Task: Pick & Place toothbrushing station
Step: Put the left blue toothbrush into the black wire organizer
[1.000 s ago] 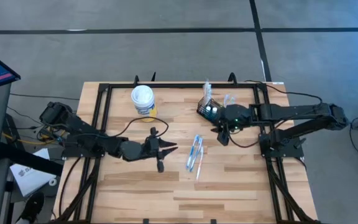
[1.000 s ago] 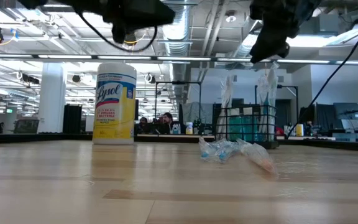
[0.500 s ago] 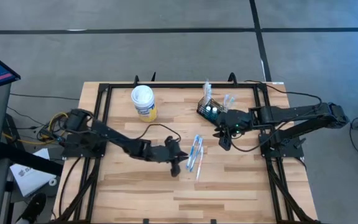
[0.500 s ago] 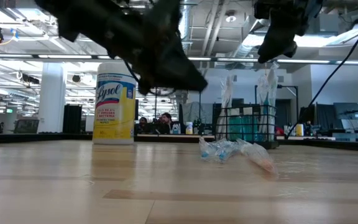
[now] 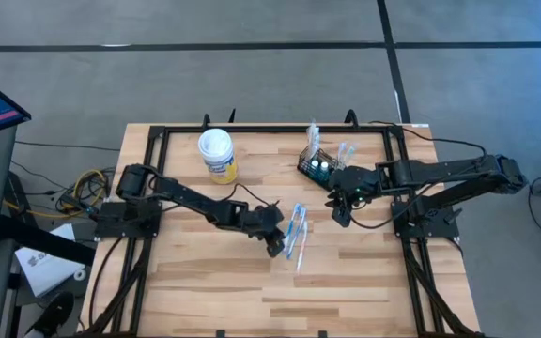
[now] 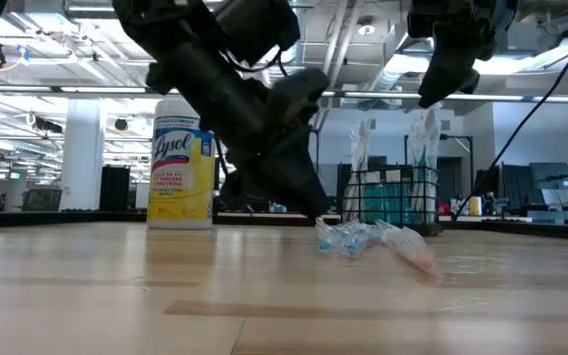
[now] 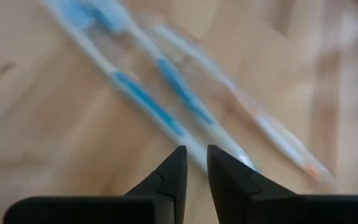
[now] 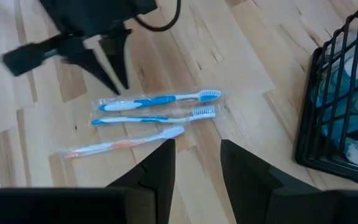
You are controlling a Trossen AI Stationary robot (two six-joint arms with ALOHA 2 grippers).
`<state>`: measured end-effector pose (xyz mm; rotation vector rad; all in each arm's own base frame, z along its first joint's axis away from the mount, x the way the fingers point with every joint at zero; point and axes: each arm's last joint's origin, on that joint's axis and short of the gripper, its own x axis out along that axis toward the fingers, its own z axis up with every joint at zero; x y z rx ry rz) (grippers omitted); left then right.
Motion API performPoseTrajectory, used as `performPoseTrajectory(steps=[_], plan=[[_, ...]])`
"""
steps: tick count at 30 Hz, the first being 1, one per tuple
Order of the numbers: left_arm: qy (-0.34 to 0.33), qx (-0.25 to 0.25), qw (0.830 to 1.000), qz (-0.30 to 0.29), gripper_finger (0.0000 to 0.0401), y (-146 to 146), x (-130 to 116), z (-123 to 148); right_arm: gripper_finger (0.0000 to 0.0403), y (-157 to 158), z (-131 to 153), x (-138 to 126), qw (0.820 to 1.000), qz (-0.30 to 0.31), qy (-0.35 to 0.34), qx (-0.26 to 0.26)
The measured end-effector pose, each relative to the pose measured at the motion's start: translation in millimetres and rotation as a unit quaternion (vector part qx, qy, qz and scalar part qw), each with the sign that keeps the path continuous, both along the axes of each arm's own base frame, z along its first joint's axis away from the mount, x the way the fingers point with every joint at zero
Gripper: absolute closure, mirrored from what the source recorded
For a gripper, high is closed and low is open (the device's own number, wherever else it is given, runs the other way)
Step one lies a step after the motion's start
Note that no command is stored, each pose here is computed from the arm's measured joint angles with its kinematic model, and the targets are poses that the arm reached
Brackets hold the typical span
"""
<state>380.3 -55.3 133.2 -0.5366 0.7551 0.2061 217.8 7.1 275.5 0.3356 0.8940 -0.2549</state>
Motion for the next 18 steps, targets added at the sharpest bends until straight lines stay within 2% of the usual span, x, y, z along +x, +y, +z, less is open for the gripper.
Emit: performPoseTrajectory(steps=[4,10,18], plan=[[0.005,-0.019,1.000,0.009,0.0341,9,1,-3,0.0284,0,0,0,1.000,0.000,0.002,0.000],[0.013,-0.050,0.999,0.005,0.0315,13,3,-9,0.0285,0,0,0,1.000,0.000,0.002,0.000],[0.012,-0.052,0.999,0.006,0.0284,13,6,-19,0.0285,0,0,0,1.000,0.000,0.000,0.000]])
